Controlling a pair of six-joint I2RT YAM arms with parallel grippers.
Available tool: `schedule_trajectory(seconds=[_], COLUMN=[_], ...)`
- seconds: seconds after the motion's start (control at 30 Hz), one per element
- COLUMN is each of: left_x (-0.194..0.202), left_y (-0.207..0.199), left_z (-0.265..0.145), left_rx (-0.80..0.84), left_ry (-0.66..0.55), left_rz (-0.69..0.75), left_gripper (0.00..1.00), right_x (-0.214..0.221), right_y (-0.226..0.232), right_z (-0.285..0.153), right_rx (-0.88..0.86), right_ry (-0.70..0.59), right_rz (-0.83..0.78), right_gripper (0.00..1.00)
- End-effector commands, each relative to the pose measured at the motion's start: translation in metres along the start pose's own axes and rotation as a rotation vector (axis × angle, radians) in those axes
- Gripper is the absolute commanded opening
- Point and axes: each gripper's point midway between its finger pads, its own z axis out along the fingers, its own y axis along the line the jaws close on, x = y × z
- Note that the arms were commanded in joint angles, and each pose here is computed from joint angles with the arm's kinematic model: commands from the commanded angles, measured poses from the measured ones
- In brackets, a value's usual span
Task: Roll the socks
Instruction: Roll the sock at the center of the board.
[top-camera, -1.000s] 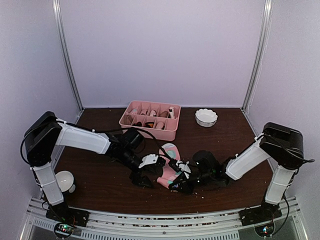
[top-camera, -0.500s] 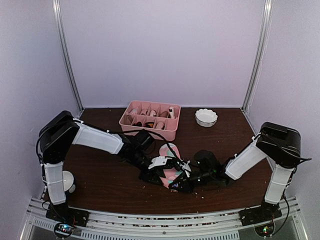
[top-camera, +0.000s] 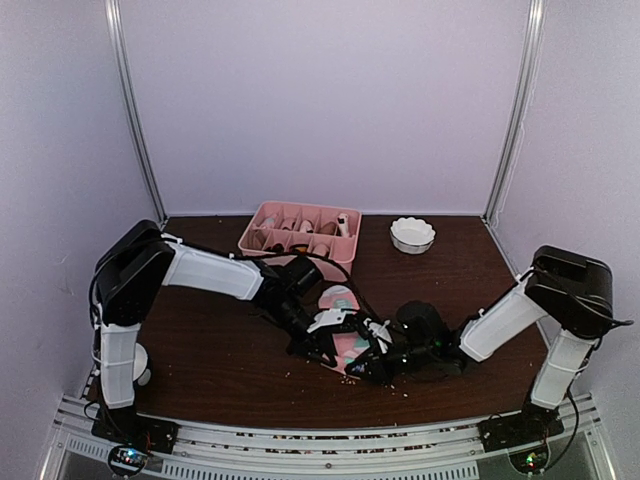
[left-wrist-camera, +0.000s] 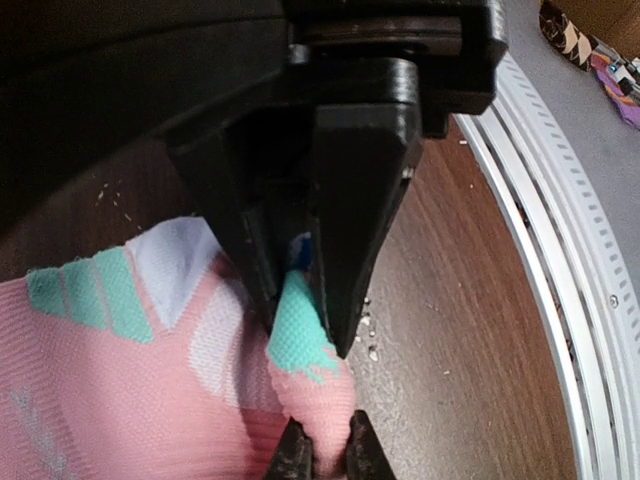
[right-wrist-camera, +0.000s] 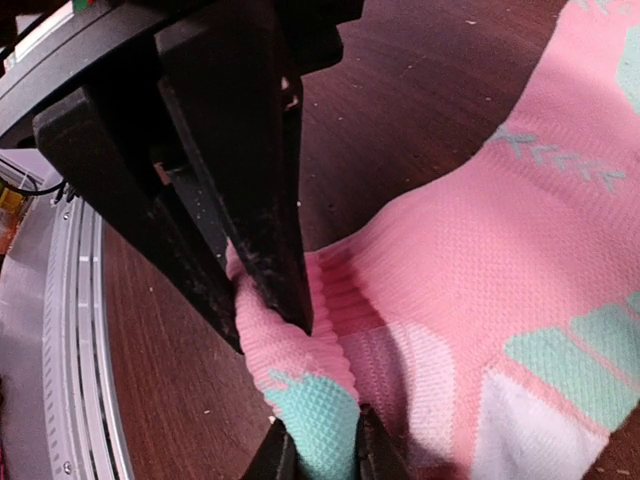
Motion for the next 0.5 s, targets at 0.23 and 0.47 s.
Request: schedule_trajectory(seconds=[0.23, 0.47], left_x=[0.055, 0.066], left_y=[0.005, -0.008], left_z=[0.011, 0.016], left_rx=[0.009, 0.084], left_ry=[0.204, 0.223], left_rz=[-0.263, -0.329], left_gripper=[0.00, 0.00], right_x=[0.023, -0.003], right_y=[-0.033, -0.039], right_z=[-0.050, -0.082], right_rx=[0.345, 0.481], right_ry=[-0.018, -0.136], right_rz=[-0.181, -0.235], right_gripper=[1.00, 1.00])
